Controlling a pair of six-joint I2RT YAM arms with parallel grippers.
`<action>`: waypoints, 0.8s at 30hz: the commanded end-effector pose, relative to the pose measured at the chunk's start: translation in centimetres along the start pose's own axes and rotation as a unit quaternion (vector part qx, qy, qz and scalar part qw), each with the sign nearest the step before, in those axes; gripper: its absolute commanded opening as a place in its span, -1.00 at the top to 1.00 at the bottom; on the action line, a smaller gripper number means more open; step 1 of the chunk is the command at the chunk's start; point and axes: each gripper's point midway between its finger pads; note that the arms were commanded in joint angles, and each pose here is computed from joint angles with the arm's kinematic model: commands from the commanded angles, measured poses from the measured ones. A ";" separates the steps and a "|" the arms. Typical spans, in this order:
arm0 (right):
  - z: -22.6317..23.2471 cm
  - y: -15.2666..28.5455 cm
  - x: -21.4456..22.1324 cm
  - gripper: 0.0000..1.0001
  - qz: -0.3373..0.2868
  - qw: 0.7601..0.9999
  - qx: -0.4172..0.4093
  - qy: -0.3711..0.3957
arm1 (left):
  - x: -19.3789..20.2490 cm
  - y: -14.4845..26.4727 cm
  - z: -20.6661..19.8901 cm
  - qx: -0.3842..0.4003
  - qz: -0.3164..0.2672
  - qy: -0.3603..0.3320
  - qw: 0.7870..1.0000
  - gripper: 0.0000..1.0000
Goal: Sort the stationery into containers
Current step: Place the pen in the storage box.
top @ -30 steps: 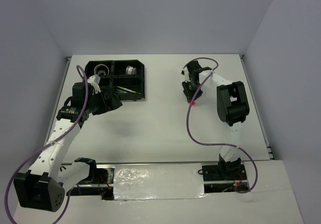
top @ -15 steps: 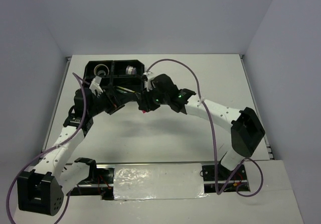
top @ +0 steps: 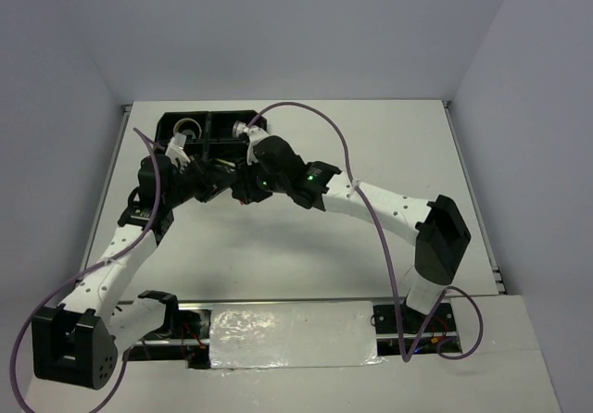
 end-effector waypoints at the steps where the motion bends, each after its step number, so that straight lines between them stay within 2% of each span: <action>1: 2.2 -0.3 -1.6 0.53 -0.018 0.999 -0.029 -0.007 | -0.2 -0.3 0.2 -0.013 0.006 -0.014 1.000 0.81; 3: 2.1 0.0 -1.8 -0.08 -0.027 0.999 -0.035 -0.013 | -0.9 -0.2 1.5 -0.058 -0.004 -0.019 0.998 0.99; 5: -0.3 0.4 -1.6 -0.99 -0.035 0.999 0.000 -0.031 | -3.2 0.0 4.1 -0.124 -0.038 -0.020 0.991 1.00; 8: -2.5 3.3 -2.7 -0.99 -0.069 0.995 0.025 -0.065 | -6.5 0.9 7.7 -0.211 -0.074 0.011 0.974 1.00; 9: -4.9 3.9 -1.8 -0.99 -0.072 0.993 0.056 -0.074 | -9.0 2.1 9.7 -0.248 -0.115 0.030 0.962 1.00; 11: -5.9 6.2 -1.7 -0.99 -0.089 0.991 0.066 -0.073 | -12.3 3.1 12.1 -0.293 -0.154 0.062 0.942 1.00; 13: -6.5 8.0 -1.6 -0.99 -0.093 0.991 0.079 -0.062 | -15.3 3.5 12.6 -0.310 -0.191 0.076 0.928 0.94; 15: -7.6 8.9 -0.8 -1.00 -0.088 0.990 0.095 -0.058 | -16.9 3.0 14.8 -0.338 -0.194 0.089 0.917 0.84; 16: -7.9 9.3 -0.6 -0.99 -0.088 0.990 0.098 -0.053 | -18.9 2.8 14.0 -0.335 -0.206 0.084 0.916 0.79; 17: -8.1 10.0 -0.1 -1.00 -0.088 0.990 0.098 -0.051 | -18.9 2.1 16.1 -0.358 -0.187 0.101 0.909 0.81; 19: -8.5 10.5 0.3 -0.99 -0.089 0.990 0.098 -0.050 | -20.5 1.2 16.1 -0.357 -0.189 0.102 0.909 0.77; 20: -8.7 10.9 0.7 -0.99 -0.089 0.990 0.098 -0.049 | -20.2 0.5 17.8 -0.371 -0.175 0.117 0.904 0.74; 24: -9.4 11.4 0.7 -0.99 -0.091 0.990 0.102 -0.047 | -20.6 -1.1 18.9 -0.365 -0.163 0.130 0.907 0.35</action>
Point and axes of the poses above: each gripper's point midway between its finger pads, its own y axis back along the fingers, its own z axis along the line the jaws close on, x = y × z, and after that the axes turned 2 degrees about -y, right-handed
